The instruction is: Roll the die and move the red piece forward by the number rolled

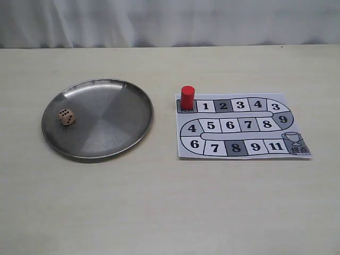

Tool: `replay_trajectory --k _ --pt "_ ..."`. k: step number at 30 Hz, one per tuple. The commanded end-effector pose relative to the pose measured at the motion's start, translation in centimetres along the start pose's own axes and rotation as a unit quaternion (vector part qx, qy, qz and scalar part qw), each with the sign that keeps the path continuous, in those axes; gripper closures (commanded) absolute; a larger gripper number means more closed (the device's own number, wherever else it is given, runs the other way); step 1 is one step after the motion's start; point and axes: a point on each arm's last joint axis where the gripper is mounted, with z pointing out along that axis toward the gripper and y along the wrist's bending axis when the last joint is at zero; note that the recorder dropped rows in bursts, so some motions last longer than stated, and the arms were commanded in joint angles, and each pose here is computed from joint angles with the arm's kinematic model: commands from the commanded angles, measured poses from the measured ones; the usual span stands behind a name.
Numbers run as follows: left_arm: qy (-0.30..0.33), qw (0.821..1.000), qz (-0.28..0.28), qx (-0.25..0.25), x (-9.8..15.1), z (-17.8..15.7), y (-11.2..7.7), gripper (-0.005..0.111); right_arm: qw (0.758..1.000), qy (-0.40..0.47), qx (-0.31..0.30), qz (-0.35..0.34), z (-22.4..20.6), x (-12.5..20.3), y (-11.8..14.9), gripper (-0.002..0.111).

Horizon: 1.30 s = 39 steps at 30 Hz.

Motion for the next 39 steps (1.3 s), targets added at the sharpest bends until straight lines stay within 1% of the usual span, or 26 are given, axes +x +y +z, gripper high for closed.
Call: replay_trajectory --k 1,27,29,30,31,33,34,35,36,37,38,39 --pt "-0.004 1.0 -0.001 0.005 0.0 0.0 -0.1 0.107 1.0 -0.001 0.0 0.0 0.0 0.1 0.0 0.104" --pt "-0.004 1.0 -0.001 0.005 0.0 0.0 -0.1 0.107 1.0 -0.008 0.0 -0.004 0.0 0.0 0.0 0.104" --pt "-0.004 1.0 -0.001 0.005 0.0 0.0 -0.1 0.107 0.998 -0.068 0.0 -0.001 -0.1 -1.1 0.0 0.104" --pt "-0.004 1.0 -0.001 0.005 0.0 0.0 -0.1 0.107 0.993 -0.119 -0.001 0.023 -0.3 -2.0 0.0 0.104" --pt "-0.004 1.0 -0.001 0.005 0.0 0.0 -0.1 0.107 0.982 -0.173 -0.005 0.072 -0.6 -3.0 -0.1 0.104" --pt "-0.004 1.0 -0.001 0.005 0.0 0.0 -0.1 0.107 0.944 -0.282 -0.033 0.167 -1.5 -4.8 -0.3 0.104" --pt "-0.004 1.0 -0.001 0.005 0.0 0.0 -0.1 0.107 0.931 -0.316 -0.042 0.175 -1.9 -5.4 -0.3 0.104" --pt "-0.004 1.0 -0.001 0.005 0.0 0.0 -0.1 0.107 0.925 -0.34 -0.051 0.162 -2.2 -5.7 -0.2 0.104" --pt "-0.004 1.0 -0.001 0.005 0.0 0.0 -0.1 0.107 0.92 -0.367 -0.072 0.113 -2.5 -6.2 0.5 0.104" --pt "-0.004 1.0 -0.001 0.005 0.0 0.0 -0.1 0.107 0.926 -0.358 -0.08 0.088 -2.4 -6.0 0.8 0.104" --pt "-0.004 1.0 -0.001 0.005 0.0 0.0 -0.1 0.107 0.952 -0.291 -0.085 0.042 -1.6 -6.3 1.3 0.104" --pt "-0.004 1.0 -0.001 0.005 0.0 0.0 -0.1 0.107 0.975 -0.205 -0.07 0.059 -0.5 -6.9 1.2 0.104"
